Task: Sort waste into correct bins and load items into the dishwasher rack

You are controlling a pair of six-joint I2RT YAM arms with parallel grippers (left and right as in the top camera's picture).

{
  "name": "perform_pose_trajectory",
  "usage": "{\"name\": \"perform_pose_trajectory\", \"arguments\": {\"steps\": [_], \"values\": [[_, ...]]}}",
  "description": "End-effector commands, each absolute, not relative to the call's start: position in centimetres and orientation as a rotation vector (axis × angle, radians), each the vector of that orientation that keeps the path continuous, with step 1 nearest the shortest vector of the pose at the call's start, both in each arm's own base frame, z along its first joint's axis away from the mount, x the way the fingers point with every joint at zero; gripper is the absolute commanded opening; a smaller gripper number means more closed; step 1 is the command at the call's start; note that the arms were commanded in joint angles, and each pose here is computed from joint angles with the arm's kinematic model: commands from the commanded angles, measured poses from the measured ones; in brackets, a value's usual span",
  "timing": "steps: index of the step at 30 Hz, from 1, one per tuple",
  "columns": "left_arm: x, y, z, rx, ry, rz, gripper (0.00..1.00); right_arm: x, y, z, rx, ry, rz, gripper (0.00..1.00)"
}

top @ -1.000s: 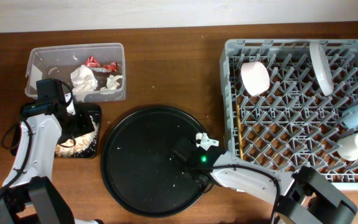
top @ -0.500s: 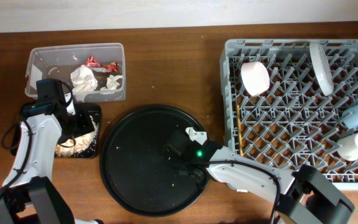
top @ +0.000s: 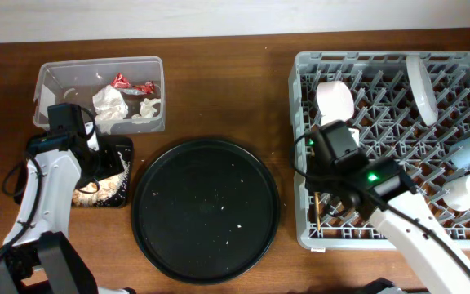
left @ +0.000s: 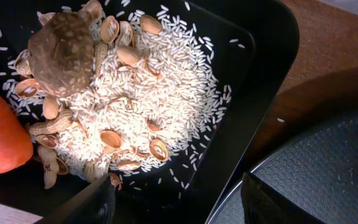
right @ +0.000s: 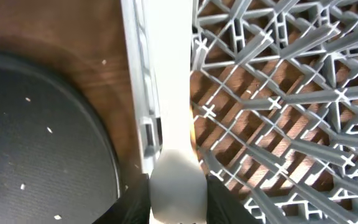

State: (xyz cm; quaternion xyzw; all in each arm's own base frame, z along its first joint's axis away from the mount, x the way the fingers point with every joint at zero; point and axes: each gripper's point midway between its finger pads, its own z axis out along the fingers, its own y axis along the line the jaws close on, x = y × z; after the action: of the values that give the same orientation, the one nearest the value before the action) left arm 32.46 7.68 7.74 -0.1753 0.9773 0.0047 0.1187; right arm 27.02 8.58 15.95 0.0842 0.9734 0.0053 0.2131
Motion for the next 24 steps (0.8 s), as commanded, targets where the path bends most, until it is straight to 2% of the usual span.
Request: {"name": "perform_pose_trajectory", "arguments": {"steps": [1, 5, 8, 9, 11, 12, 16, 19, 21, 23, 24], "values": [[32.2, 7.6, 8.0, -0.513, 2.847, 0.004, 0.65, 27.3, 9.0, 13.9, 0.151, 2.792, -0.018, 0.28], [32.2, 7.6, 8.0, -0.513, 2.847, 0.004, 0.65, 27.7, 8.8, 9.0, 0.141, 2.934, -0.156, 0.29], [32.2, 7.6, 8.0, -0.513, 2.847, 0.004, 0.65, 27.8, 8.7, 8.6, 0.146, 2.939, -0.18, 0.29], [32.2, 7.6, 8.0, -0.513, 2.846, 0.004, 0.65, 27.8, 8.7, 8.6, 0.145, 2.939, -0.18, 0.35], [32.2, 7.6, 8.0, -0.513, 2.847, 0.004, 0.65, 27.8, 8.7, 8.7, 0.145, 2.938, -0.178, 0.6], [32.2, 7.6, 8.0, -0.513, 2.847, 0.004, 0.65, 27.7, 8.6, 9.0, 0.146, 2.935, -0.176, 0.68], [32.7, 5.5, 8.1, -0.438, 2.856, -0.077, 0.68, 29.8, 7.1, 15.1, 0.248, 2.767, -0.055, 0.91], [33.6, 0.8, 8.2, -0.147, 2.865, -0.092, 0.76, 31.1, 3.9, 17.5, 0.234, 2.73, 0.099, 0.95], [33.5, -3.2, 8.2, 0.11, 2.867, -0.103, 0.92, 31.3, 1.0, 17.6, 0.266, 2.731, 0.238, 1.0], [32.2, -3.9, 7.9, 0.142, 2.92, -0.108, 0.95, 30.2, -2.0, 17.2, 0.38, 2.752, 0.248, 0.98], [30.5, -3.6, 7.6, 0.132, 2.989, -0.106, 0.99, 28.2, -4.4, 16.7, 0.488, 2.801, 0.23, 0.98]]}}
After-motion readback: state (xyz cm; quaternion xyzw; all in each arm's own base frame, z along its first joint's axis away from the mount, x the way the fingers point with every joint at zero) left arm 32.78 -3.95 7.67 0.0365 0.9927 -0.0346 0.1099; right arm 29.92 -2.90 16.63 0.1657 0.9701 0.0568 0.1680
